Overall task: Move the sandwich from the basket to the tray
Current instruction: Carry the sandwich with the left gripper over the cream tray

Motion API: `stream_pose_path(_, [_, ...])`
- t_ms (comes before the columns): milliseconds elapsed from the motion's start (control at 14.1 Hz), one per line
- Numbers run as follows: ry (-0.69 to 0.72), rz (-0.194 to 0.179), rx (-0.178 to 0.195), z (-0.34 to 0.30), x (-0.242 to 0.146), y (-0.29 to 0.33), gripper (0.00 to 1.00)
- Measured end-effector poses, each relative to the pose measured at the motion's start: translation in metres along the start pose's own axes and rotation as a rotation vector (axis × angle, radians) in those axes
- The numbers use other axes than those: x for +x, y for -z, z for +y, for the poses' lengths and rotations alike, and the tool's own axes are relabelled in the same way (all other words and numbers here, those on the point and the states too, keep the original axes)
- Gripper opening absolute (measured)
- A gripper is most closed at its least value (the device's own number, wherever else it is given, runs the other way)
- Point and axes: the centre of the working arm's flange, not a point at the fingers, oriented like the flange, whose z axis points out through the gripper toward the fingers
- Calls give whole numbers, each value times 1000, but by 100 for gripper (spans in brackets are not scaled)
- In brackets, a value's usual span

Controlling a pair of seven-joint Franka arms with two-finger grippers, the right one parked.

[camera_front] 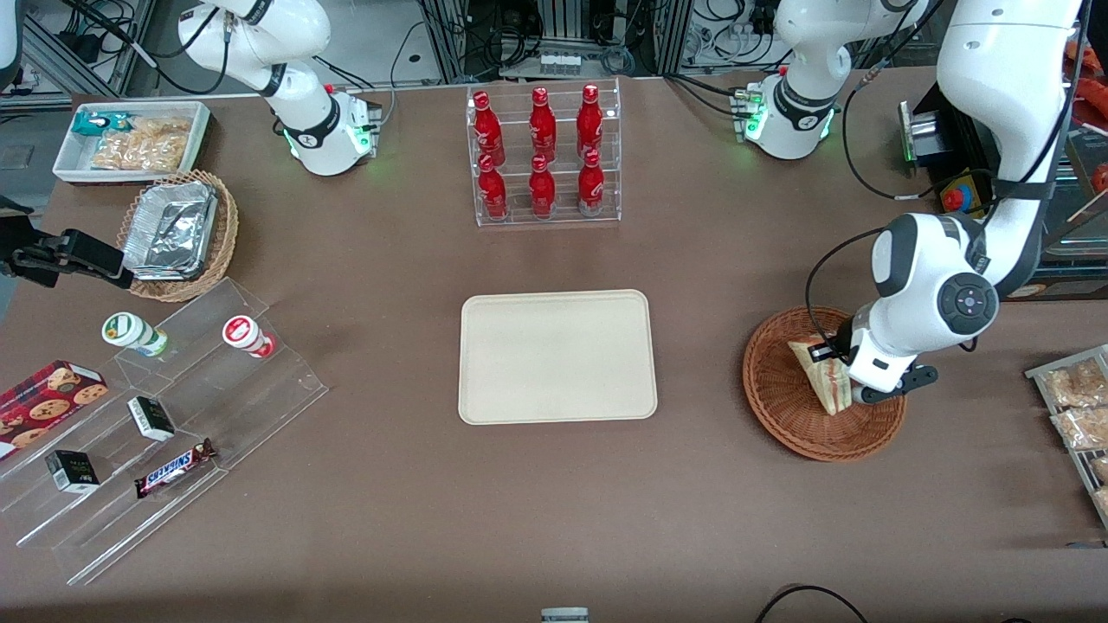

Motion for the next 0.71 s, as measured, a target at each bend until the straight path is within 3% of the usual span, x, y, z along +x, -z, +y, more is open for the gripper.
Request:
stream_pose_path(283, [-125, 17, -11, 82, -27, 37, 15])
stream_pose_path(495, [-203, 30, -14, 179, -83, 39, 15])
stream_pose_path(707, [-240, 13, -29, 270, -133, 18, 15])
